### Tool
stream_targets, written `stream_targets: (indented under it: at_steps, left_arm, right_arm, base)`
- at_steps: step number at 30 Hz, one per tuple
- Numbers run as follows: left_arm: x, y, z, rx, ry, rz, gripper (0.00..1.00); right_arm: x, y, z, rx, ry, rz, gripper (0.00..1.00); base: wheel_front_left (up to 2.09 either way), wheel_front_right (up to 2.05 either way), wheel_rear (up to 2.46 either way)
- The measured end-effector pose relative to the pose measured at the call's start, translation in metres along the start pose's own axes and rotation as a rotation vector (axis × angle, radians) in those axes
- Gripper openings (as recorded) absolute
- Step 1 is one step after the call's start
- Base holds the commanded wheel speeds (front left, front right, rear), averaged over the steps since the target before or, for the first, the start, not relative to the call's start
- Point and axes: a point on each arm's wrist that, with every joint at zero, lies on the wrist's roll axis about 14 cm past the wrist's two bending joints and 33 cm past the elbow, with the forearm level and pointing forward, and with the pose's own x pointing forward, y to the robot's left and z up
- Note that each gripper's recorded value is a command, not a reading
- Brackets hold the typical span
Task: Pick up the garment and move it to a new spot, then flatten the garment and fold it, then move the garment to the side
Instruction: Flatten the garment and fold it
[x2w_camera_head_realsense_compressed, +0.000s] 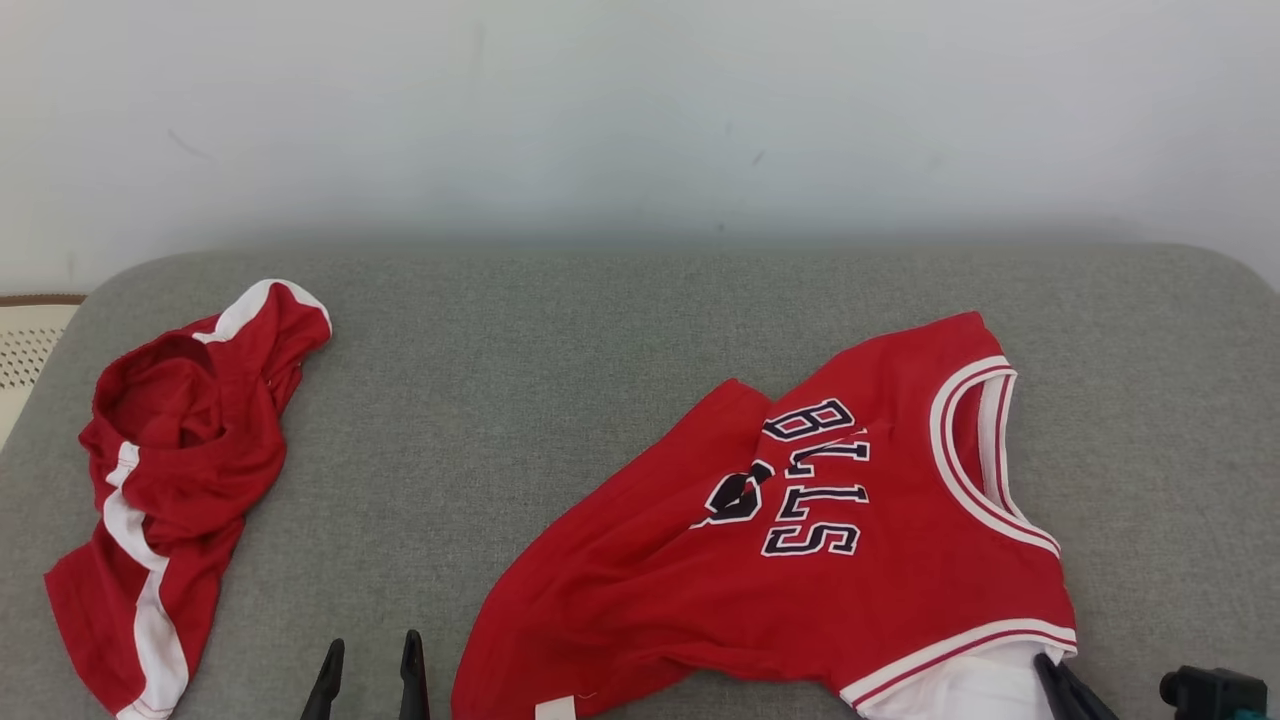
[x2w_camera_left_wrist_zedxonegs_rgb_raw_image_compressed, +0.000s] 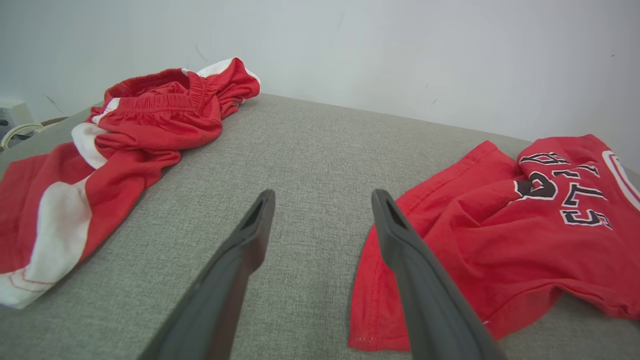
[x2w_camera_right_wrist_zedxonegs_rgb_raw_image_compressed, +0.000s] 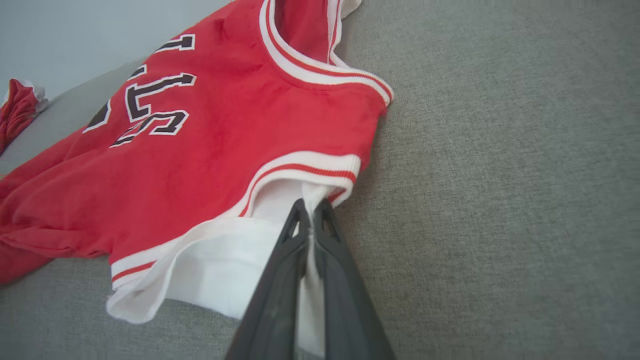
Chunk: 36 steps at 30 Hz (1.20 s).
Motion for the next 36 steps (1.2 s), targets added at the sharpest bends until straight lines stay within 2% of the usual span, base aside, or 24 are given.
stream_targets:
  at_steps: [6, 7, 8, 18, 23, 30, 36]
  left_arm:
    - [-0.001, -0.004, -0.001, -0.003, 0.005, -0.009, 1.00]
    - [-0.002, -0.005, -0.003, -0.004, 0.009, -0.011, 1.00]
    - [-0.002, -0.005, -0.003, -0.007, 0.009, -0.013, 1.00]
    - [-0.004, -0.004, -0.003, -0.011, 0.010, -0.010, 1.00]
    - [-0.005, -0.001, -0.002, -0.010, 0.009, -0.001, 1.00]
    - [-0.005, 0.000, -0.002, -0.010, 0.010, 0.002, 1.00]
    - [-0.005, -0.001, -0.005, -0.010, 0.017, -0.001, 1.00]
  right_arm:
    - [-0.018, -0.007, -0.008, -0.001, 0.018, -0.005, 0.01]
    - [-0.020, -0.009, -0.009, -0.003, 0.021, -0.010, 0.47]
    - [-0.022, -0.011, -0.009, -0.005, 0.021, -0.015, 1.00]
    - [-0.019, -0.014, 0.007, -0.001, -0.033, -0.018, 1.00]
    - [-0.015, -0.024, 0.015, -0.035, -0.035, -0.041, 1.00]
    - [0.014, -0.029, 0.046, -0.139, -0.028, -0.053, 1.00]
    - [0.047, -0.030, 0.074, -0.166, -0.020, -0.078, 1.00]
  base:
    - [0.00, 0.00, 0.00]
    - [0.00, 0.00, 0.00]
    - [0.00, 0.00, 0.00]
    - [0.00, 0.00, 0.00]
    - [0.00, 0.00, 0.00]
    - [0.00, 0.00, 0.00]
    - [0.00, 0.00, 0.00]
